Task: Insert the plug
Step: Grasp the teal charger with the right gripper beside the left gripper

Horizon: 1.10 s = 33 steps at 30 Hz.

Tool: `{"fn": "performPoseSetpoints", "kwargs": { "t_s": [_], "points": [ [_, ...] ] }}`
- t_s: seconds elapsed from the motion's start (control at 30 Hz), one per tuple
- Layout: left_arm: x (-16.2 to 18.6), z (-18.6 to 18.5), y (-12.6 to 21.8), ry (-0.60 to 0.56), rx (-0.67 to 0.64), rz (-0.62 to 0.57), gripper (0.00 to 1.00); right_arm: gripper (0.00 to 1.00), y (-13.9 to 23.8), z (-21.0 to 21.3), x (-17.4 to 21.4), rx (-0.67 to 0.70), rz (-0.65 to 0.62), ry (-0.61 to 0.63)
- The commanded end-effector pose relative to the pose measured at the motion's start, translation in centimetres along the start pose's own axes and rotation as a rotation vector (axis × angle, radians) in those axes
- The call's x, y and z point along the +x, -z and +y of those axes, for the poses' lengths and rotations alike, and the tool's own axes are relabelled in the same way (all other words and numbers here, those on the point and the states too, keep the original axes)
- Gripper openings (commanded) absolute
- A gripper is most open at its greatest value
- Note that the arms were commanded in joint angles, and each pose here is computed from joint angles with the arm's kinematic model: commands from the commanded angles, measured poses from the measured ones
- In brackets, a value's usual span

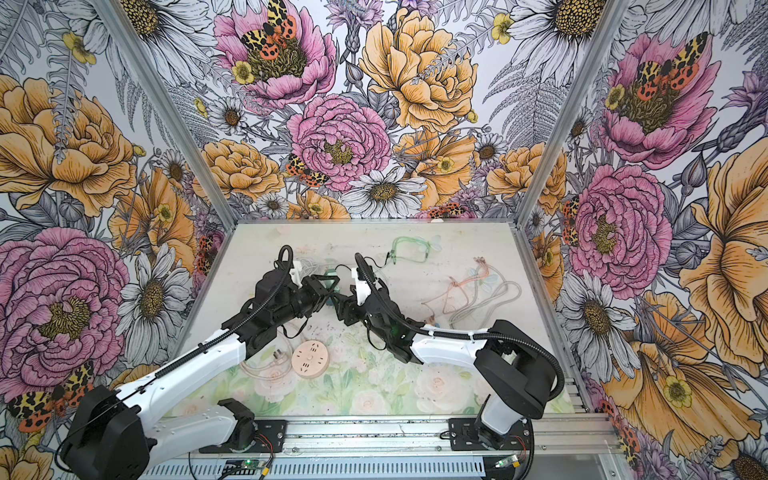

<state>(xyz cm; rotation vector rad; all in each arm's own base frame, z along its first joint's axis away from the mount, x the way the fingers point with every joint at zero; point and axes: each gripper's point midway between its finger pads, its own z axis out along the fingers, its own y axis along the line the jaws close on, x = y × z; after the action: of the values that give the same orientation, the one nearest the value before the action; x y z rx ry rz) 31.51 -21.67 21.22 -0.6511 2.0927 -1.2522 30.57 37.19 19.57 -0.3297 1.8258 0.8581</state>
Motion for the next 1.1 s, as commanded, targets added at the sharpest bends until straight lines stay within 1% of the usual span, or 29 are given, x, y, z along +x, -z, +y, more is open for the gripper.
{"fn": "performPoseSetpoints", "kwargs": {
  "t_s": [0.0,0.2,0.4,0.53,0.63,0.73,0.77,0.83,0.97,1.07],
  "points": [
    [0.6,-1.2,0.3,0.015,0.064,0.018,0.27,0.66,-0.6,1.0,-2.0,-0.020,-0.082,-0.013],
    [1.2,-1.2,0.2,0.024,0.073,0.032,0.27,0.64,-0.5,0.4,-2.4,-0.001,-0.134,-0.049],
    [1.7,-1.6,-0.1,0.035,0.095,0.047,0.27,0.62,-0.9,0.2,-1.8,0.007,-0.110,-0.041],
    [2.3,-1.5,-0.4,0.045,0.098,0.062,0.27,0.58,-0.7,-0.1,-2.0,0.025,-0.130,-0.048],
    [2.8,-1.5,-0.7,0.060,0.111,0.075,0.27,0.52,-0.5,-0.4,-2.3,0.039,-0.150,-0.052],
    [3.0,-1.5,-0.9,0.062,0.114,0.082,0.27,0.51,-0.3,-0.6,-2.6,0.051,-0.168,-0.055],
    [3.2,-1.5,-0.9,0.062,0.113,0.085,0.27,0.49,-0.3,-0.7,-2.6,0.051,-0.173,-0.059],
    [3.2,-1.3,-1.0,0.065,0.108,0.084,0.27,0.40,-0.1,-0.8,-2.8,0.058,-0.184,-0.059],
    [3.2,-1.2,-1.0,0.068,0.107,0.082,0.27,0.36,0.3,-1.2,-2.9,0.074,-0.193,-0.059],
    [3.4,-1.1,-1.0,0.069,0.107,0.086,0.27,0.29,0.4,-1.3,-2.8,0.076,-0.194,-0.058]
  ]
}}
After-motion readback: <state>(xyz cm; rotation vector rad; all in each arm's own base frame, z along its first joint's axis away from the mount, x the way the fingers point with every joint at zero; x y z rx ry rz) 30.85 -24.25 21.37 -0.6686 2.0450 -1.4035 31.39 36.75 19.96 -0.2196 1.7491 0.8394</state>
